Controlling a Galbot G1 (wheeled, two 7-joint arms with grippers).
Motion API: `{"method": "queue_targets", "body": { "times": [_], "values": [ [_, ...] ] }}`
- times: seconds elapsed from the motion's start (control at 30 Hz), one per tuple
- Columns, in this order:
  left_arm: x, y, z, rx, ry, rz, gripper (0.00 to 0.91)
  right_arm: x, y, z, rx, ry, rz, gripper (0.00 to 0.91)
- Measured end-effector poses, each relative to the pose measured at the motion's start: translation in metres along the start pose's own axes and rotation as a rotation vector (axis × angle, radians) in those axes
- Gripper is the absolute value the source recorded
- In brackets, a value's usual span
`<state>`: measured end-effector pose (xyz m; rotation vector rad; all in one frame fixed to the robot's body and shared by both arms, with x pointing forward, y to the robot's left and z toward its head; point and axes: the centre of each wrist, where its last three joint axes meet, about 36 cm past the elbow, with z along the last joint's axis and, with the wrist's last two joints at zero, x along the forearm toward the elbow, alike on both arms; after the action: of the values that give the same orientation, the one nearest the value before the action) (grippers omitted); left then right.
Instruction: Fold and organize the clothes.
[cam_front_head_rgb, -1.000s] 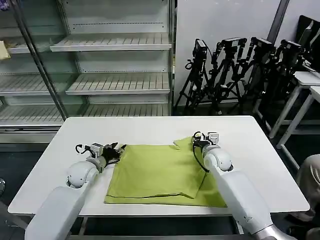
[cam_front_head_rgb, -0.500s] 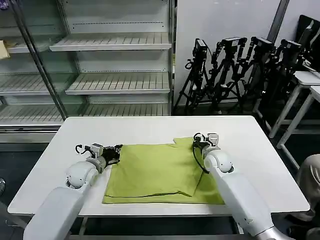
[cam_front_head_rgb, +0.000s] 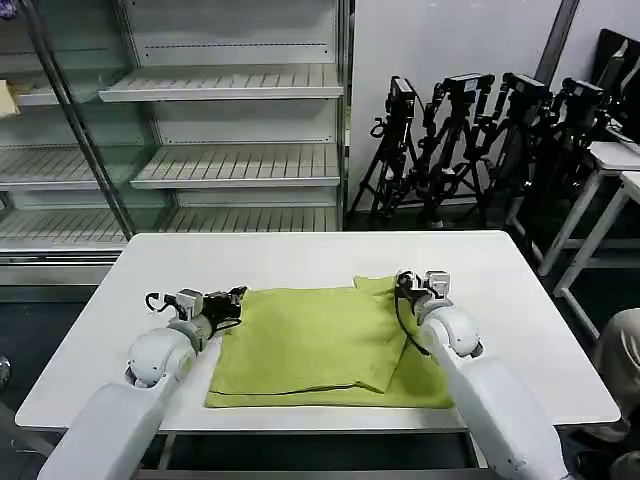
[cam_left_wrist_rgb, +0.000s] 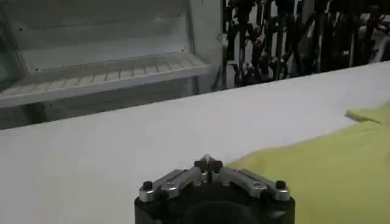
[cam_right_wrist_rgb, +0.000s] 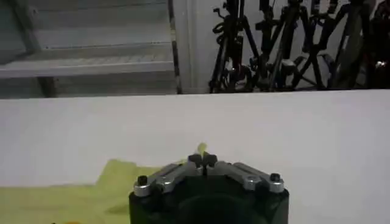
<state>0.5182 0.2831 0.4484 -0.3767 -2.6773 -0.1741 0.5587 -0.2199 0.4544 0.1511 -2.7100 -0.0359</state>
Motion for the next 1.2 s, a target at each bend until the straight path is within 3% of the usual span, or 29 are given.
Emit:
{"method": "queue_targets", "body": {
  "times": [0.37,1.2],
  "values": [
    [0.040,-0.006,0.007,0.005,-0.048,0.006,0.010,0.048,0.002,0.004,0.010,-0.051,-0.017,0.000],
    [0.103,-0.034,0.046,0.022,-0.061,0.037,0.020,0.143,0.009,0.058,0.078,-0.075,-0.044,0.000]
  ]
}}
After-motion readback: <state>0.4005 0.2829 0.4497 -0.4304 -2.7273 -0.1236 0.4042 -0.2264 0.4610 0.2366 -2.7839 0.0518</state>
